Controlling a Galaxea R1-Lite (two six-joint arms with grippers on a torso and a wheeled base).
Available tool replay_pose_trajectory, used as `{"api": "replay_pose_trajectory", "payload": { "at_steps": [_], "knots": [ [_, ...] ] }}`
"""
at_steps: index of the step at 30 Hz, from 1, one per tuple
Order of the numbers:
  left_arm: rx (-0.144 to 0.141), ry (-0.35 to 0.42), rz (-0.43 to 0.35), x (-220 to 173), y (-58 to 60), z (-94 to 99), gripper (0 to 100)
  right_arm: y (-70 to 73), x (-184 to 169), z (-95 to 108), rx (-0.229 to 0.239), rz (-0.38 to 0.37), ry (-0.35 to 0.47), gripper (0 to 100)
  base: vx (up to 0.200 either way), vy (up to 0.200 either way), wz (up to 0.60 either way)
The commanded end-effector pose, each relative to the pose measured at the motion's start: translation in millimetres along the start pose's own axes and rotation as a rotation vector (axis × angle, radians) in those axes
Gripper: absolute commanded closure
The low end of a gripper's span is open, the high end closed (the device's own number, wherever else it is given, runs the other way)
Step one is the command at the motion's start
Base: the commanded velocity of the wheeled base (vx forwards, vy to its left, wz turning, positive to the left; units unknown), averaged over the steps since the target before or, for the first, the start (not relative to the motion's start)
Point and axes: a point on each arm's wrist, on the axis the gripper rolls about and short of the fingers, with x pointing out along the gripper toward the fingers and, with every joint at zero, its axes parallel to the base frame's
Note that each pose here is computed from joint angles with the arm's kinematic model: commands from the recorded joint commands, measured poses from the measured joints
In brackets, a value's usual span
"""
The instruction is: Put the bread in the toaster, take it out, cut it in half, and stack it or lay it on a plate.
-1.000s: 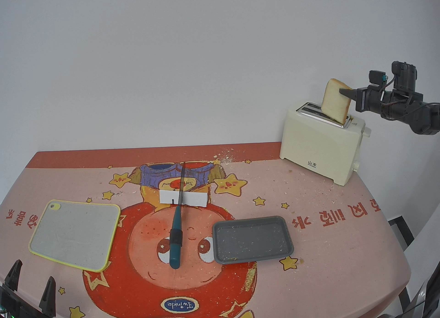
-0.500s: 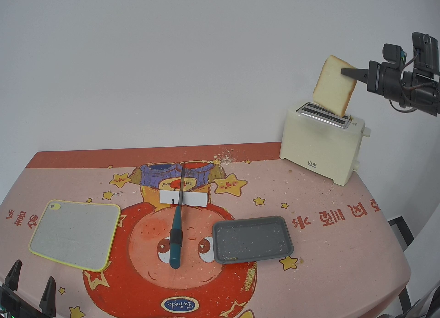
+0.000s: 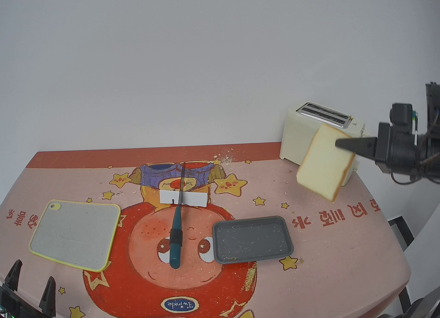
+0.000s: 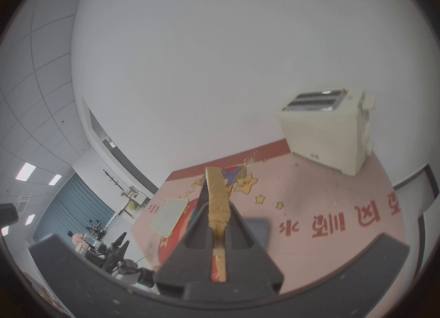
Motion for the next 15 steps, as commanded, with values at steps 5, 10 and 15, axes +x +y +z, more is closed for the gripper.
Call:
{"api": "replay_pose_trajectory", "payload": {
  "at_steps": [5, 10, 15],
  "knots": [
    [0.002, 0.019, -0.001, 1.3, 0.0, -5.0, 0, 8.3, -31.8, -41.6, 0.028, 0.077, 0.059, 100, 0.000, 0.000, 0.00],
    [-0.004, 0.019, 0.004, 1.4, 0.1, -4.8, 0, 6.8, -29.9, -43.5, 0.023, 0.068, 0.070, 100, 0.000, 0.000, 0.00],
    [-0.004, 0.017, 0.004, 1.3, 0.1, -4.9, 0, 9.5, -13.0, -51.6, 0.027, 0.078, 0.150, 100, 0.000, 0.000, 0.00]
  ]
}}
